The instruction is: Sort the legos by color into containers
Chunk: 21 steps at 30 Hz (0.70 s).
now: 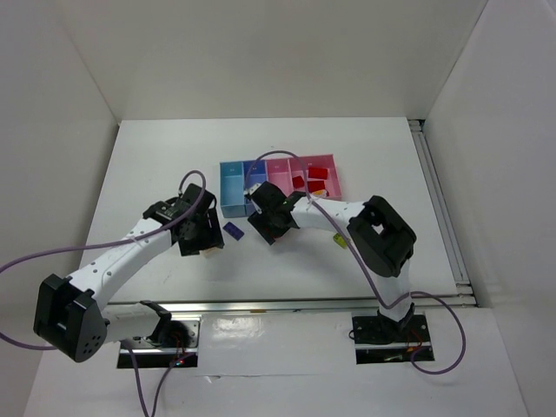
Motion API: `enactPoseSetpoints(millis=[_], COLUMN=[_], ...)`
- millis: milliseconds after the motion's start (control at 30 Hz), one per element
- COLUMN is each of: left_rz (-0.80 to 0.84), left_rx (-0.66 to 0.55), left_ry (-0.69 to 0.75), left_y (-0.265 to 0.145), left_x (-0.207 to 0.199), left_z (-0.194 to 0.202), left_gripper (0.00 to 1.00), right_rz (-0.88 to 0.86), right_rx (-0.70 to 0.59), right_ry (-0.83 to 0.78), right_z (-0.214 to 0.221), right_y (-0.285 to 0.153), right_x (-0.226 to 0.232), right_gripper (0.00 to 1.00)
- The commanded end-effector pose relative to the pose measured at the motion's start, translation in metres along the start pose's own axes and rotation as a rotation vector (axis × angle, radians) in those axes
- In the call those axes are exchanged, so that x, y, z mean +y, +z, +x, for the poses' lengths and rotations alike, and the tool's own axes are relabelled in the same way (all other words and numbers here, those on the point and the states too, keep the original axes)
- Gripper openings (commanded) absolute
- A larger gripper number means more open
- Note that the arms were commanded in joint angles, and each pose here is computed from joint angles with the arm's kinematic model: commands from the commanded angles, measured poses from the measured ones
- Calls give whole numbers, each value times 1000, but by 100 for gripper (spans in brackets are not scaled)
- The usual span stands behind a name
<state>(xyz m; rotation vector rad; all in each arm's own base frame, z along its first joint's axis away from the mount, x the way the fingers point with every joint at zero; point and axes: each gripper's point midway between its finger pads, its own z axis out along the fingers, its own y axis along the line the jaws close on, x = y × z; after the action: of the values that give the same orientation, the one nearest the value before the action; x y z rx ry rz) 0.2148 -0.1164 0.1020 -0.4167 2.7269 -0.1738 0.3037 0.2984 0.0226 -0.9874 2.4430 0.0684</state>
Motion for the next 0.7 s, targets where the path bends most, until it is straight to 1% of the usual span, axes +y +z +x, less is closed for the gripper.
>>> enactPoseSetpoints(millis=[0, 167, 233, 267, 333, 400, 467, 500, 533, 633, 667], left_rz=[11, 10, 15, 13, -1, -16, -30, -39, -47, -79, -84], left_rx=[-7, -18, -30, -28, -34, -25, -14, -17, -7, 0, 8], left_ry=[-29, -21, -17, -1, 1, 4, 7, 21, 33, 70, 82], left_y=[-3, -4, -7, -6, -5, -1, 3, 1, 3, 7, 9], left_x=[-1, 1, 1, 0, 2, 4, 5, 4, 5, 7, 7], left_z=[2, -4, -10, -12, -16, -19, -22, -26, -25, -31, -30], left_gripper=[75, 75, 75, 75, 75, 75, 80, 84, 86, 92, 93], right_rz=[-16, -52, -53, -39, -18, -3, 6, 18, 28, 70, 83], right_rx=[-78, -80, -80, -80, -72, -74, -77, -86, -83, -145, -157], right_ry=[-11, -19, -10, 0, 2, 14, 9, 30, 44, 138, 173], right_z=[-27, -30, -30, -30, -31, -35, -35, -37, -33, -40, -41], right_y=[4, 7, 7, 7, 4, -4, -21, -28, -34, -80, -89], right_x=[4, 19, 19, 17, 17, 19, 23, 20, 17, -2, -10], right_gripper=[70, 69, 64, 55, 40, 30, 30, 30, 30, 30, 30])
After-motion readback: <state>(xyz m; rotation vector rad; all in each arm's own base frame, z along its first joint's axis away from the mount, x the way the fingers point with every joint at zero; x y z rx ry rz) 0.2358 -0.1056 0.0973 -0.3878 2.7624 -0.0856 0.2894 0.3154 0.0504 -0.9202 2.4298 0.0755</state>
